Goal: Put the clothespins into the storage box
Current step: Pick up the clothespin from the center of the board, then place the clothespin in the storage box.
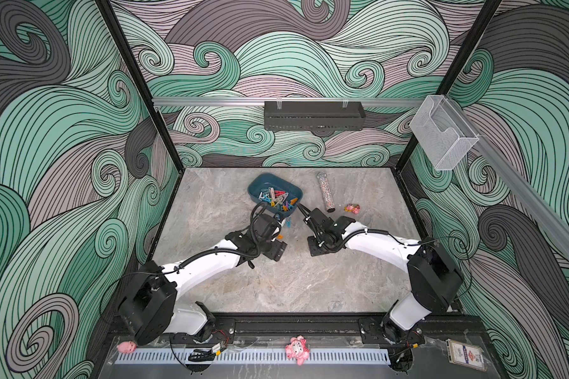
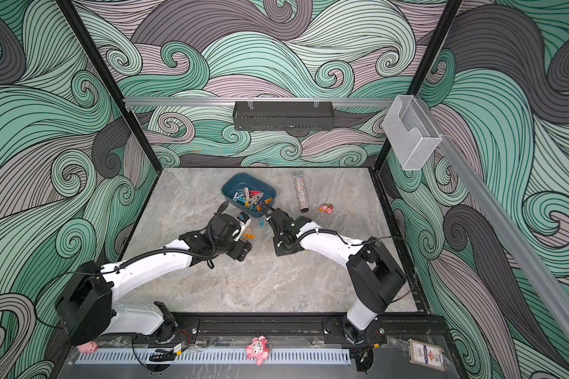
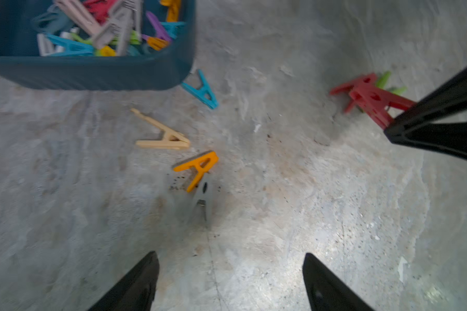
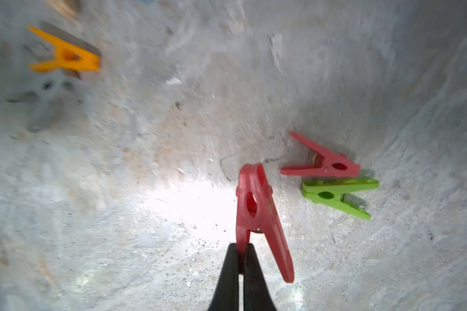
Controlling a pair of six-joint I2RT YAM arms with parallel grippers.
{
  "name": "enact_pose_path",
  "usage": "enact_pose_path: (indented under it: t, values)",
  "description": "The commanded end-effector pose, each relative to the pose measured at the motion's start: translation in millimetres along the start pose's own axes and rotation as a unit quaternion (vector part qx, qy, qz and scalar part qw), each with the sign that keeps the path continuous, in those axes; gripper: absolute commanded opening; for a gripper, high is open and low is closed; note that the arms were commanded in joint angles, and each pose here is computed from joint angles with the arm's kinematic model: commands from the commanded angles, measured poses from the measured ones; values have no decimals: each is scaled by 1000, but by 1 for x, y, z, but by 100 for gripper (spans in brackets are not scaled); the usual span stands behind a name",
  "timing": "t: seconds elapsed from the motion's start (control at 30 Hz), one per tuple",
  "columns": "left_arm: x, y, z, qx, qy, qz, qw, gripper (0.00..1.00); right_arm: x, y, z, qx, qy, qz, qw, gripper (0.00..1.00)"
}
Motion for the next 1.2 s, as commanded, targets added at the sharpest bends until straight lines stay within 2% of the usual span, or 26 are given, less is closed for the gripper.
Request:
enact_pose_path:
  t: [0.0, 0.2, 0.4, 0.57, 0.8, 0.87, 0.9, 1.0, 1.17]
  values:
    - [10, -6, 31, 67, 61, 12, 996, 86, 11, 20, 6, 22, -13, -16, 1000, 5]
    - [10, -19, 68, 119, 128, 27, 984, 86, 15, 88, 44, 40, 8, -70, 997, 4]
    - [10, -11, 70, 135, 119, -2, 984, 86, 7, 156, 70, 39, 20, -123, 991, 4]
    - [5, -6, 67, 134, 104, -9, 986, 86, -13, 194, 73, 23, 30, -134, 990, 4]
    - [3, -7, 63, 132, 88, -13, 987, 86, -30, 217, 70, 9, 39, -131, 991, 13]
    - [3, -7, 61, 131, 82, -16, 988, 86, -29, 220, 69, 9, 41, -132, 990, 17]
    - [2, -6, 60, 128, 78, -17, 989, 86, -27, 221, 69, 10, 40, -133, 990, 23]
    - [0, -2, 53, 111, 50, -22, 992, 87, -16, 221, 66, 13, 39, -138, 990, 37]
    - [-2, 12, 29, 64, -37, -46, 996, 89, 12, 202, 52, 17, 36, -134, 990, 42]
Point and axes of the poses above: each gripper's point midway between its finger pads, its own x axis back along the fingers, its own z axis along the line the jaws close on, y = z × x, the point moved 4 cm from there along x, back along the fingers, and after that the axes turned 4 degrees about -x, right-handed, at the moved point
